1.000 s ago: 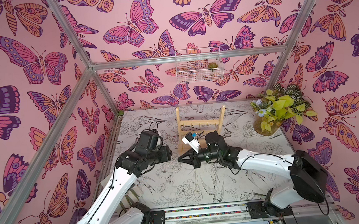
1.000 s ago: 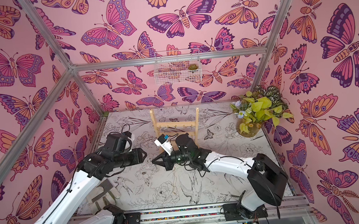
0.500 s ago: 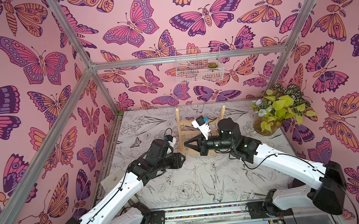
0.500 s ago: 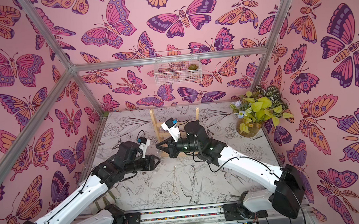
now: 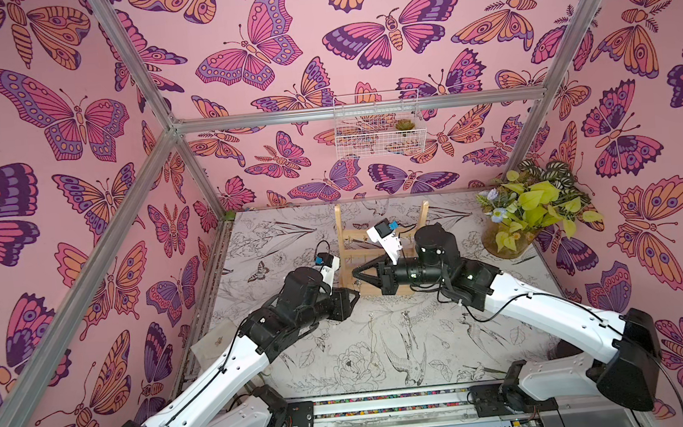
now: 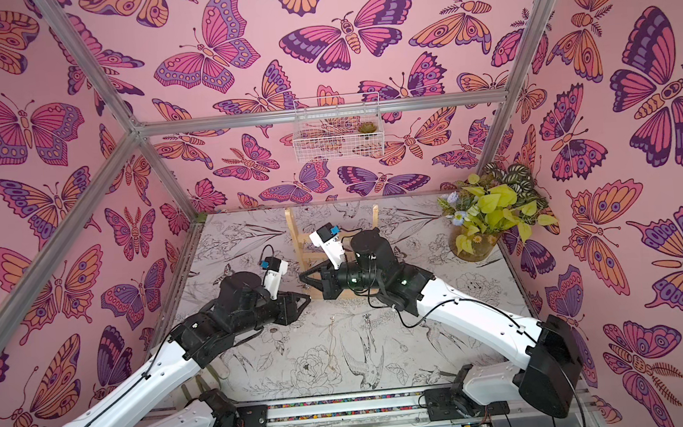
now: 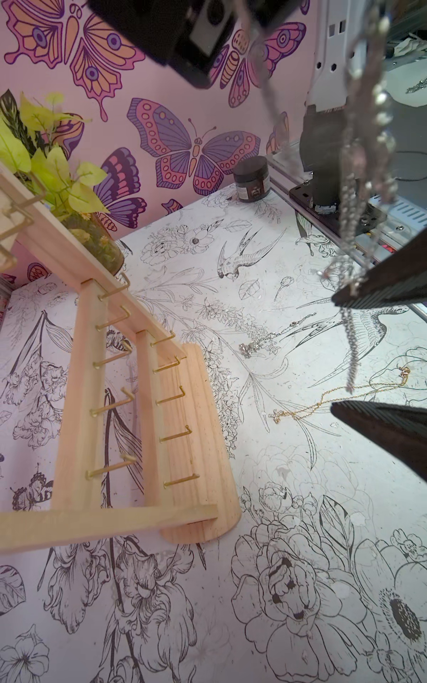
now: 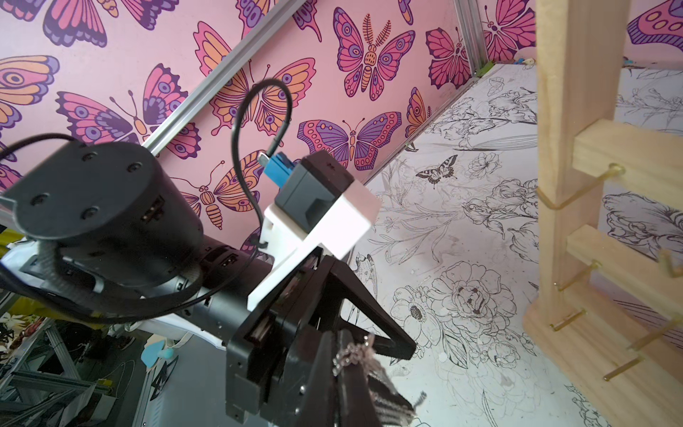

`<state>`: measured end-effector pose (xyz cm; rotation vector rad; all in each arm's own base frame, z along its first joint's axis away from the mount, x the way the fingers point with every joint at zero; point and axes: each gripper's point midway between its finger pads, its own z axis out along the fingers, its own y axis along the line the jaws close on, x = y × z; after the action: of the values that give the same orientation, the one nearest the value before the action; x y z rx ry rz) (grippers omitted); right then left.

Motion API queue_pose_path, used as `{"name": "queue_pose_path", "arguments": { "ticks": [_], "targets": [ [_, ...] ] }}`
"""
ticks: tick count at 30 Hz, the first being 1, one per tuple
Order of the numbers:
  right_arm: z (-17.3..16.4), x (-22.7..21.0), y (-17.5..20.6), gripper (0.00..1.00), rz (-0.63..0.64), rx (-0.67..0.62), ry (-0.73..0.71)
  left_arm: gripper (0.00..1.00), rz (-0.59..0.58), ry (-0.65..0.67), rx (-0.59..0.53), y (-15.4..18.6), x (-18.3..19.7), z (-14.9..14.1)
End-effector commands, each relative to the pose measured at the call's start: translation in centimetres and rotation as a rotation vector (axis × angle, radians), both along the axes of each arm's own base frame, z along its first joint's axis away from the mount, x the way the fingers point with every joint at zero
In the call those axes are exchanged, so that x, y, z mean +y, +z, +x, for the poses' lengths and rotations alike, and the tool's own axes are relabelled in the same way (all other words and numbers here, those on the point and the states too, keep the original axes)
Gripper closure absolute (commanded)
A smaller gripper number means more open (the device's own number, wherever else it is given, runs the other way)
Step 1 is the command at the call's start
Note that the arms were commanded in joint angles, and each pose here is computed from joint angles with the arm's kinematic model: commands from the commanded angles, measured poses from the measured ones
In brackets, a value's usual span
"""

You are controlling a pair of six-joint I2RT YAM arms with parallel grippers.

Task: Hang the necklace on the jewelry display stand
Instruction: Pick up the necklace from the center of the board.

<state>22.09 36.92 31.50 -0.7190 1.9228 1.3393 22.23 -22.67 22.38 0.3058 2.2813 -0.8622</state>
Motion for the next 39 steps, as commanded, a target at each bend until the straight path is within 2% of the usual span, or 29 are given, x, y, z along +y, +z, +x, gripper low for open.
{"name": "queue_pose_path", "arguments": {
  "ticks": [1,13,30,39],
  "targets": [
    [0.4,-0.1,2.3,0.97,0.050,-0.021,-0.018,0.56,-0.005,-0.007,-0.050,0.8,-0.3,0.5],
    [1.0,0.0,2.1,0.97,0.035,-0.016,-0.045,0.62,-0.001,-0.005,-0.057,0.8,-0.1,0.1],
    [1.6,0.6,1.8,0.97,0.041,0.000,-0.050,0.66,-0.006,-0.018,-0.067,1.3,-0.4,0.0],
    [1.3,1.1,1.9,0.97,0.064,0.016,-0.018,0.76,0.012,0.011,-0.090,1.3,-0.3,0.8]
  ]
}}
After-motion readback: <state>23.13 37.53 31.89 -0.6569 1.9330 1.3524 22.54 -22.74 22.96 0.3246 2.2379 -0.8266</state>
